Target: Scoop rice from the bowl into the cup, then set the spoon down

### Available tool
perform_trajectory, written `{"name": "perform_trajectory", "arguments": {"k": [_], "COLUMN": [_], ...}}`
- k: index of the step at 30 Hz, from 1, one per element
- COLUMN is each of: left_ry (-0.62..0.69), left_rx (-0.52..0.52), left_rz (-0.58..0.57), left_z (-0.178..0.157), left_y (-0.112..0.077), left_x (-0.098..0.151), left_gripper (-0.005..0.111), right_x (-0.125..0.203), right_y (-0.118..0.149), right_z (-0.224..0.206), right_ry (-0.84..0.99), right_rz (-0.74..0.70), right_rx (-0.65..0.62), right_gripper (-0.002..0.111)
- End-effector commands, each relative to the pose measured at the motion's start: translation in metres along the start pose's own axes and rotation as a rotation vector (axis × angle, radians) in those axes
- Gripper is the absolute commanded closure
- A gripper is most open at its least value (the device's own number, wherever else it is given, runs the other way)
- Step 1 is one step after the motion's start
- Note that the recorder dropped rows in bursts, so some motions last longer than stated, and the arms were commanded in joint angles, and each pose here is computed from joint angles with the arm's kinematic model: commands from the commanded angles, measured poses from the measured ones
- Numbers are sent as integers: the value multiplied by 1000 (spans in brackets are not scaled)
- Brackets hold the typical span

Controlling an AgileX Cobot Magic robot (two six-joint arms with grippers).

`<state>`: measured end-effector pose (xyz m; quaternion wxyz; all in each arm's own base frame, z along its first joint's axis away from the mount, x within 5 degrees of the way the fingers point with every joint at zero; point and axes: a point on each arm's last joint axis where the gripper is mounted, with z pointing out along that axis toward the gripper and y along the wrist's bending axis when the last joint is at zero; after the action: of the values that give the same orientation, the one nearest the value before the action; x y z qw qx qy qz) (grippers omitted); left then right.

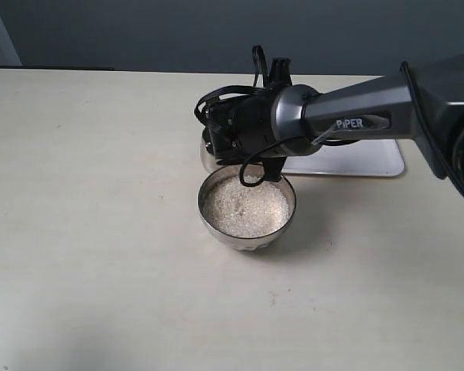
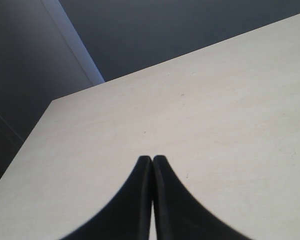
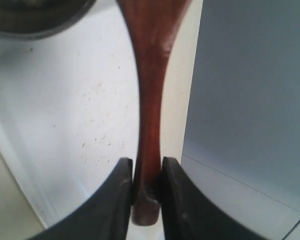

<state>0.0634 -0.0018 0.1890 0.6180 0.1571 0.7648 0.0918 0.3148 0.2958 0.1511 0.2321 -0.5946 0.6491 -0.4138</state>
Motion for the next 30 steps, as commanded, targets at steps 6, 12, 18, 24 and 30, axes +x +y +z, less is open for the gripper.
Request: {"name": "perform_trajectory", "arguments": {"k": [6,12,18,24,30], "left_ry": [-8,-8,-8,-8,-8], "left_rx": [10,10,10,10,10], "left_rz": [-3,-3,-3,-3,-3], "left_z": [0,0,0,0,0], "left_y": [-1,-1,-1,-1,-1], "left_x": [0,0,0,0,0], "left_gripper": [106,106,106,106,106], "right_x": [0,-2,2,3,5], "right_y": [-3,-4,1,3,1], "right_z": [-10,-12,-10,-12,-15], "right_ry": [16,5,33,41,57], "right_rz": [16,12,11,-7,25], "right_rx": [50,64,64,75,84], "right_gripper": [109,109,109,109,109]}}
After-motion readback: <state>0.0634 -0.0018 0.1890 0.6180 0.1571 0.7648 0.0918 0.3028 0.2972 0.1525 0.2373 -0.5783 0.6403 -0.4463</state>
